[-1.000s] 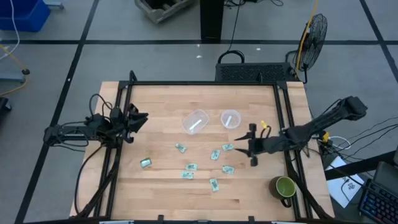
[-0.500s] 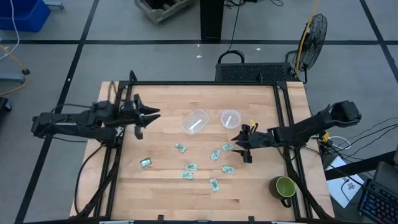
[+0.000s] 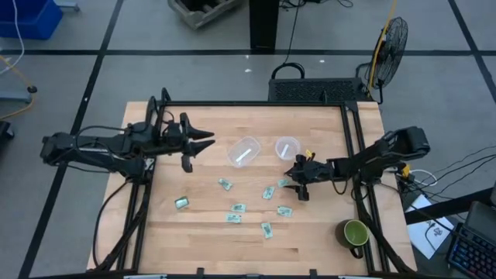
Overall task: Pick and place Stevia / Truvia into bins
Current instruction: Put the stevia packet into the right transparent container
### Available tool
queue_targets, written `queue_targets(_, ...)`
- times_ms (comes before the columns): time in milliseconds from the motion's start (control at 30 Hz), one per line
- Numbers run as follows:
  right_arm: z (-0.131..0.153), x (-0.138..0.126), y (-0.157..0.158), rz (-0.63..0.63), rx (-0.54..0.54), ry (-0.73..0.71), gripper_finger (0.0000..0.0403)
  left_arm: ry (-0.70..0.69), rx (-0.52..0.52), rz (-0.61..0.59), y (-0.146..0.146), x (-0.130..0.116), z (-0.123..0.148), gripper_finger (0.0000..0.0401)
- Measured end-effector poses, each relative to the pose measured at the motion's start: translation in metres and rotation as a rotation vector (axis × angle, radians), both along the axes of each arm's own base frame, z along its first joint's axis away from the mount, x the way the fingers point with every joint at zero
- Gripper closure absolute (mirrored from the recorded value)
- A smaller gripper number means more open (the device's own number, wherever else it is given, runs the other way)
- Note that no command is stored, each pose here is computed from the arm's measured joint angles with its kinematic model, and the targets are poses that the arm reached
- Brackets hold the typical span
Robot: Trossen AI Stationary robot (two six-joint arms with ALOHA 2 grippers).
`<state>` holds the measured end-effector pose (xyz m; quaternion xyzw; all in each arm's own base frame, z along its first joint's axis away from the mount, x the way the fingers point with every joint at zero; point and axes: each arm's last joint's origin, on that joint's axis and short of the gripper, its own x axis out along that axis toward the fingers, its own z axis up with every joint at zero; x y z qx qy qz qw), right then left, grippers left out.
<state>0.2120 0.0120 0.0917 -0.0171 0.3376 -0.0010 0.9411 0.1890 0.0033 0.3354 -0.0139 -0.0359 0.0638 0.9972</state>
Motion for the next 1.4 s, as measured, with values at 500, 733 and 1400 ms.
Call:
queue_targets(500, -0.017, 0.002, -0.001, -0.018, 0.017, 0.051, 0.0237, -0.009, -0.006, -0.023, -0.004, -0.001, 0.001, 0.029)
queue_targets(733, -0.013, 0.006, -0.002, -0.047, -0.002, -0.012, 0.0333, -0.01, -0.013, -0.023, -0.004, -0.001, 0.001, 0.029)
queue_targets(1400, 0.059, -0.012, -0.061, -0.486, -0.233, -0.279, 0.0381, -0.014, -0.039, -0.025, -0.004, -0.001, 0.001, 0.029)
